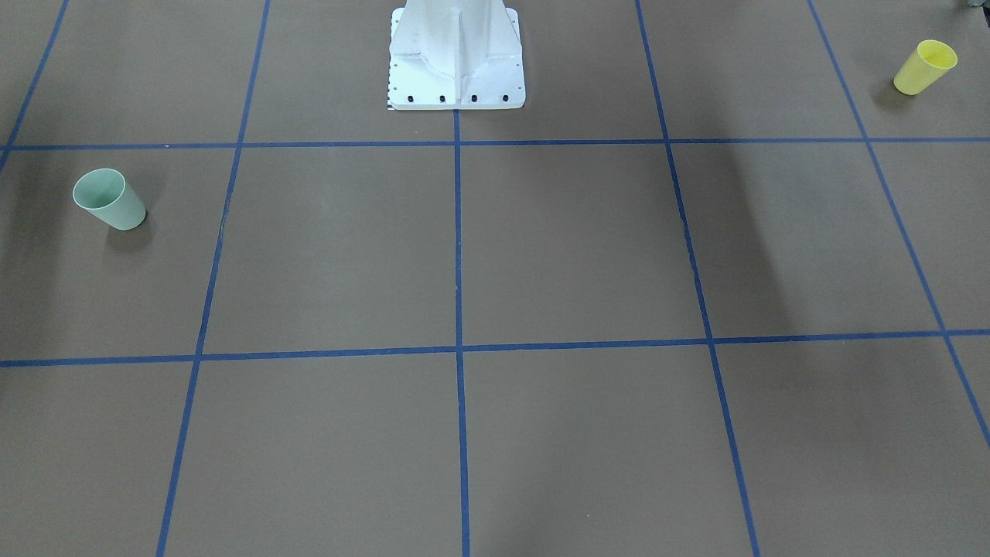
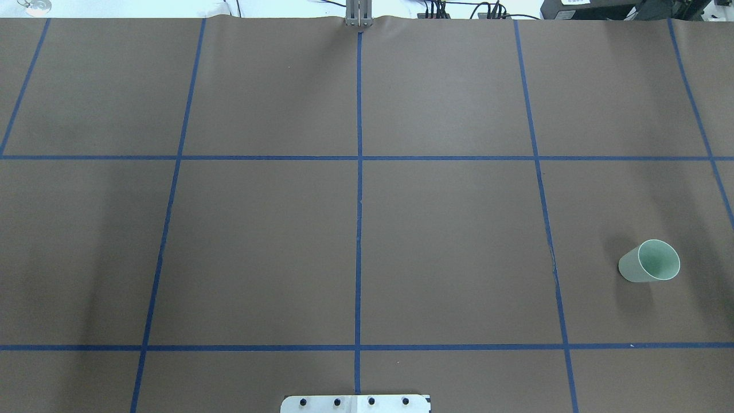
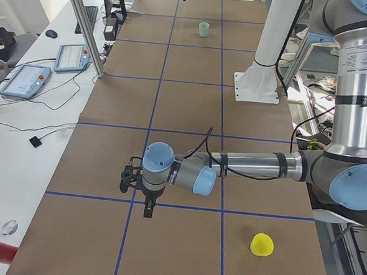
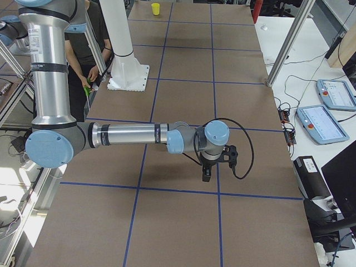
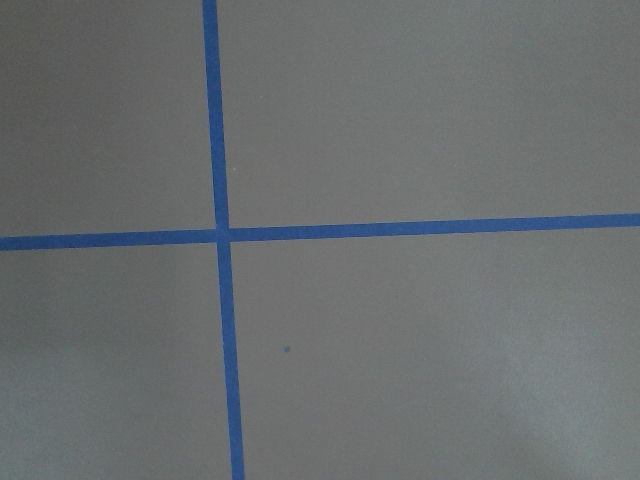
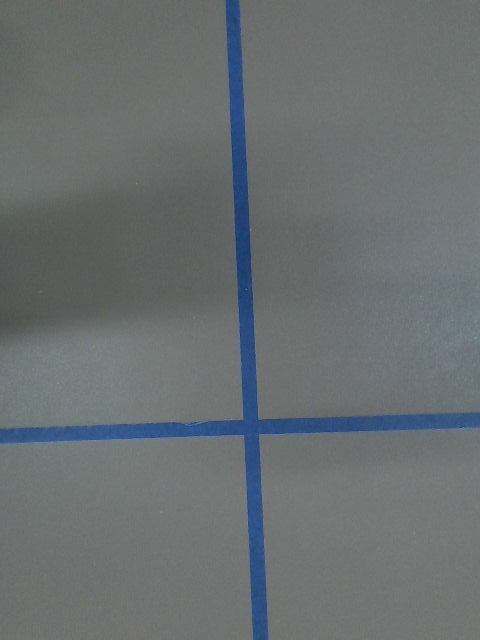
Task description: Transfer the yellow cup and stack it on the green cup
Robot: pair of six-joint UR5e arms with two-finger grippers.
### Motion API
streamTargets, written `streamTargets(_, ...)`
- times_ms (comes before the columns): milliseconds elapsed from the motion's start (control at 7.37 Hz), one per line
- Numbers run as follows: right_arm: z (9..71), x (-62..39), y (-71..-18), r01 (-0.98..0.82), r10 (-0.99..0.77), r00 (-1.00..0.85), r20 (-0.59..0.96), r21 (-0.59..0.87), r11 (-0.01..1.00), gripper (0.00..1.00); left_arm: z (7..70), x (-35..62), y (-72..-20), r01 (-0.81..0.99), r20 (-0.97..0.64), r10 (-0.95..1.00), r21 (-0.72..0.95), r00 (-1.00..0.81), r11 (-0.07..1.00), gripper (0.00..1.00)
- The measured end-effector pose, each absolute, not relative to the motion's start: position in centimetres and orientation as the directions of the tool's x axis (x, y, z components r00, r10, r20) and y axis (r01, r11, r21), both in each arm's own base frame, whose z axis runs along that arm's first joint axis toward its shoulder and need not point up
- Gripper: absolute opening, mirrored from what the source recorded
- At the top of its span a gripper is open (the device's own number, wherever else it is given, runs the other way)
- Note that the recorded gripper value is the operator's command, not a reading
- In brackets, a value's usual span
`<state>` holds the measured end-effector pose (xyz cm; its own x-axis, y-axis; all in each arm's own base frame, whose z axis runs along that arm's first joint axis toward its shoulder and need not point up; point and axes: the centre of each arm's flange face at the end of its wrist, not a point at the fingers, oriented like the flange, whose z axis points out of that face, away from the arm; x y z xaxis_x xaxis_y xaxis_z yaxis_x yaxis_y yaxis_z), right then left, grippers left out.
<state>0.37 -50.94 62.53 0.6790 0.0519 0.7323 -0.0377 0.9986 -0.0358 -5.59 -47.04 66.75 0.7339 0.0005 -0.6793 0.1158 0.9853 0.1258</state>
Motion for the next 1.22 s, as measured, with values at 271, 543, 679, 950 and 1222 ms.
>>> streamTargets(271, 63.3, 0.3, -50.5, -0.034, 0.050, 0.680, 0.732, -0.037, 0.999, 1.00, 66.7, -5.6, -46.6, 0.120, -0.680, -0.004, 0.124, 0.733, 0.985, 1.00)
streamTargets(543, 63.8, 0.2, -50.4, -0.032, 0.049, 0.680, 0.731, -0.038, 0.999, 1.00, 66.5, -5.6, -46.1, 0.142, -0.684, -0.032, 0.105, 0.729, 0.984, 1.00)
streamTargets(679, 63.8, 0.2, -50.4, -0.031, 0.048, 0.680, 0.731, -0.037, 0.999, 1.00, 66.2, -5.6, -46.0, 0.189, -0.692, -0.093, 0.063, 0.716, 0.980, 1.00)
streamTargets(950, 63.9, -0.1, -50.4, -0.025, 0.045, 0.679, 0.733, -0.038, 0.999, 1.00, 65.9, -5.4, -45.1, 0.297, -0.709, -0.254, -0.067, 0.658, 0.953, 1.00)
streamTargets(1222, 63.9, -0.6, -50.4, -0.012, 0.033, 0.678, 0.734, -0.034, 0.999, 1.00, 65.7, -5.1, -43.9, 0.415, -0.686, -0.434, -0.207, 0.584, 0.886, 1.00)
